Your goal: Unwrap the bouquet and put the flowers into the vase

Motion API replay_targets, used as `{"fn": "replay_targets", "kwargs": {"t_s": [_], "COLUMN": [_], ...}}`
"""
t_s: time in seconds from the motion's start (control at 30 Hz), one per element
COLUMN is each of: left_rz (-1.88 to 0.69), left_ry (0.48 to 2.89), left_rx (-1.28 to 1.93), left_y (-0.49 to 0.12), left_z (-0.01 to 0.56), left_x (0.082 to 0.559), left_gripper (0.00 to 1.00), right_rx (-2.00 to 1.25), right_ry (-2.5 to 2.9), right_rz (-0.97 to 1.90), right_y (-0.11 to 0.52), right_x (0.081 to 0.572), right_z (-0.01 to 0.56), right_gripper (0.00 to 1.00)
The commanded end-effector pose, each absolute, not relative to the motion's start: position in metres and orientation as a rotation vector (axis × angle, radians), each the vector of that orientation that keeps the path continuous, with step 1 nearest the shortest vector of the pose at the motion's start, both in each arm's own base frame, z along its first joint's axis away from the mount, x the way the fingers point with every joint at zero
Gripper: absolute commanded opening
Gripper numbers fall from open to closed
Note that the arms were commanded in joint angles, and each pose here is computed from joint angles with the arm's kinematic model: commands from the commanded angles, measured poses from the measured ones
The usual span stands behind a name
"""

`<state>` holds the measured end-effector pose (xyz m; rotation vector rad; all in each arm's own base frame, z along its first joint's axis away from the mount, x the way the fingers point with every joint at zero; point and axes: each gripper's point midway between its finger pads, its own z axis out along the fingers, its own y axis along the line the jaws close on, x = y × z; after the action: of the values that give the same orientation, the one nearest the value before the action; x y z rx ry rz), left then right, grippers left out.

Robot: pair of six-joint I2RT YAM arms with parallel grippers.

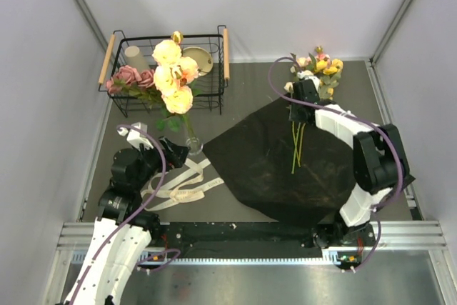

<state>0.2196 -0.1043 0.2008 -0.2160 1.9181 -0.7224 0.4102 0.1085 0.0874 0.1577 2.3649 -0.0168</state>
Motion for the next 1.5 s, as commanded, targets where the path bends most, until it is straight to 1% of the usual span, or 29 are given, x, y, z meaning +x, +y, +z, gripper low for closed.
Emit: {"fn": "replay_targets", "kwargs": {"t_s": [0.0,0.03,0.13,0.4,0.43,0.47,0.5,0.57,0.6,0.7,0.77,0.8,0.87,0.9,1.0,1.03,1.13,1.23,1.3,1.33,1.37,1.4,1.43,1.47], "left_rz": [-0.745,-0.743,-0.743,-0.741,-0.741,-0.739,-0.739,-0.737,-0.737,-0.734,-0.733,-0.734,-0.731,-0.731,-0.733,-0.736,-0.739,-0.737,-0.737,-0.737,-0.736,-0.738,-0.739,-0.741], "left_ry": [1.881,1.877,1.880,1.886,1.887,1.887,1.887,1.887,1.887,1.888,1.889,1.888,1.886,1.884,1.884,1.886,1.887,1.883,1.884,1.883,1.887,1.886,1.886,1.889], "left_rx": [-0.205,-0.203,-0.206,-0.211,-0.213,-0.215,-0.215,-0.216,-0.216,-0.215,-0.215,-0.215,-0.216,-0.219,-0.219,-0.220,-0.219,-0.220,-0.223,-0.223,-0.227,-0.229,-0.231,-0.232], "left_y": [-0.106,-0.106,-0.106,-0.106,-0.106,-0.105,-0.105,-0.105,-0.105,-0.104,-0.104,-0.104,-0.104,-0.104,-0.104,-0.104,-0.105,-0.105,-0.104,-0.104,-0.104,-0.104,-0.104,-0.104], "left_z": [0.213,0.214,0.214,0.213,0.213,0.213,0.213,0.213,0.213,0.213,0.212,0.213,0.213,0.213,0.213,0.212,0.212,0.213,0.213,0.213,0.212,0.212,0.212,0.210], "left_x": [0.219,0.219,0.220,0.220,0.219,0.219,0.219,0.218,0.218,0.217,0.217,0.217,0.217,0.218,0.218,0.218,0.219,0.219,0.219,0.218,0.218,0.217,0.217,0.216], "left_gripper": [0.92,0.92,0.92,0.92,0.92,0.92,0.92,0.92,0.92,0.92,0.92,0.92,0.92,0.92,0.92,0.92,0.92,0.92,0.92,0.92,0.92,0.92,0.92,0.92], "right_rx": [0.146,0.134,0.129,0.107,0.104,0.107,0.106,0.102,0.091,0.079,0.081,0.109,0.142,0.185,0.263,0.276,0.316,0.300,0.315,0.303,0.346,0.350,0.351,0.391], "right_ry": [2.370,2.366,2.383,2.419,2.420,2.418,2.414,2.392,2.378,2.298,2.237,2.148,2.053,1.922,1.747,1.642,1.384,1.213,1.110,1.103,1.028,1.020,1.023,1.008], "right_rz": [0.005,0.007,-0.014,0.020,0.016,0.009,0.002,0.007,0.015,0.055,0.100,0.151,0.228,0.306,0.434,0.492,0.709,0.855,0.861,0.905,0.920,0.920,0.964,0.963], "right_y": [0.109,0.111,0.111,0.122,0.123,0.122,0.121,0.121,0.122,0.126,0.129,0.129,0.132,0.132,0.131,0.129,0.137,0.162,0.168,0.188,0.188,0.196,0.215,0.221], "right_x": [0.441,0.446,0.456,0.468,0.470,0.471,0.472,0.474,0.476,0.482,0.481,0.477,0.469,0.462,0.442,0.428,0.400,0.370,0.351,0.338,0.331,0.328,0.317,0.321], "right_z": [0.085,0.085,0.073,0.053,0.052,0.052,0.053,0.063,0.069,0.110,0.142,0.184,0.223,0.273,0.327,0.358,0.419,0.450,0.469,0.468,0.481,0.480,0.481,0.479], "right_gripper": [0.36,0.38,0.40,0.37,0.33,0.31,0.24,0.17,0.10,0.00,0.00,0.00,0.00,0.00,0.00,0.00,0.00,0.00,0.00,0.00,0.00,0.00,0.00,0.00]}}
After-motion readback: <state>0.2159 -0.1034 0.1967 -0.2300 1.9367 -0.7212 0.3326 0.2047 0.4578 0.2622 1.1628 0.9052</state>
